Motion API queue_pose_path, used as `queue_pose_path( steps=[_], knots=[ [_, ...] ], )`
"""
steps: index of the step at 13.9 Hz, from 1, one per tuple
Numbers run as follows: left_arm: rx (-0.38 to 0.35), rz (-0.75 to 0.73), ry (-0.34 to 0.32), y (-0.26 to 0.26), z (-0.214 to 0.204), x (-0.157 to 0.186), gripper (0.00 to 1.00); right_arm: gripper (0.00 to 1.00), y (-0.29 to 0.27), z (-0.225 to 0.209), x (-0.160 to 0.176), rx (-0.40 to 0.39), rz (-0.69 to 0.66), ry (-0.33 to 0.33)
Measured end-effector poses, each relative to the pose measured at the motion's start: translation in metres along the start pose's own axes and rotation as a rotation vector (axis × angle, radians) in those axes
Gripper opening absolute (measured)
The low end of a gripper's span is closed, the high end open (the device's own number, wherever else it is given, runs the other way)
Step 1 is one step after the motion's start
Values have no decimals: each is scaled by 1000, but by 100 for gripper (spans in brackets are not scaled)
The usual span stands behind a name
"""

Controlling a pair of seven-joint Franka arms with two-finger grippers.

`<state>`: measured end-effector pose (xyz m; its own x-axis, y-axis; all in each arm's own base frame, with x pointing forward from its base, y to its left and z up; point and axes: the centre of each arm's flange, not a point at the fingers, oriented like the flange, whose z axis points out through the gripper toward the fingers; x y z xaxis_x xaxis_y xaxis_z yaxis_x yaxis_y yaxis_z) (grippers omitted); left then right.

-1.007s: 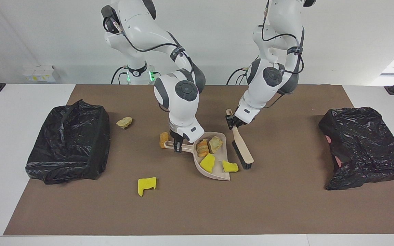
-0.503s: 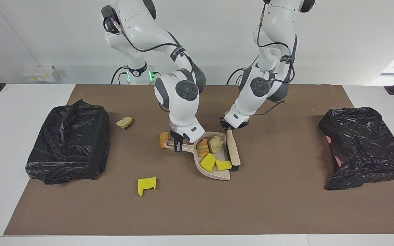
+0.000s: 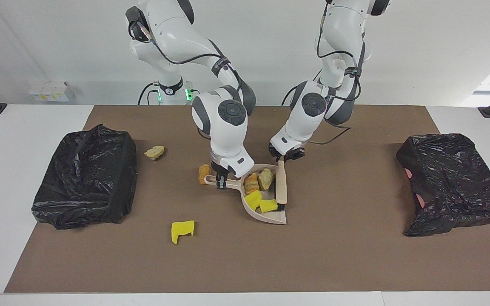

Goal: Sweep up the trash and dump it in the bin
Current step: 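Carry the dustpan to the trash bag with the right gripper and tip it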

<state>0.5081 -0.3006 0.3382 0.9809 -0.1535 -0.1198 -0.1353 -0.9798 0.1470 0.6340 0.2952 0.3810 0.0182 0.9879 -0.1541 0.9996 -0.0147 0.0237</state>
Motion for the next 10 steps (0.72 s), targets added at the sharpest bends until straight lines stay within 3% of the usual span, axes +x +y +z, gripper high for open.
queue_pose_path(
  steps=[3,6,10],
  knots=[
    [0,-101,-25,-34,-12,9,26,32,3,0,-6,-1,11,4],
    [7,-227,-51,-32,-26,1,26,32,8,-4,-12,-12,32,35],
    [31,-262,-97,-4,-28,-20,26,32,27,-34,-64,-31,73,111]
  ],
)
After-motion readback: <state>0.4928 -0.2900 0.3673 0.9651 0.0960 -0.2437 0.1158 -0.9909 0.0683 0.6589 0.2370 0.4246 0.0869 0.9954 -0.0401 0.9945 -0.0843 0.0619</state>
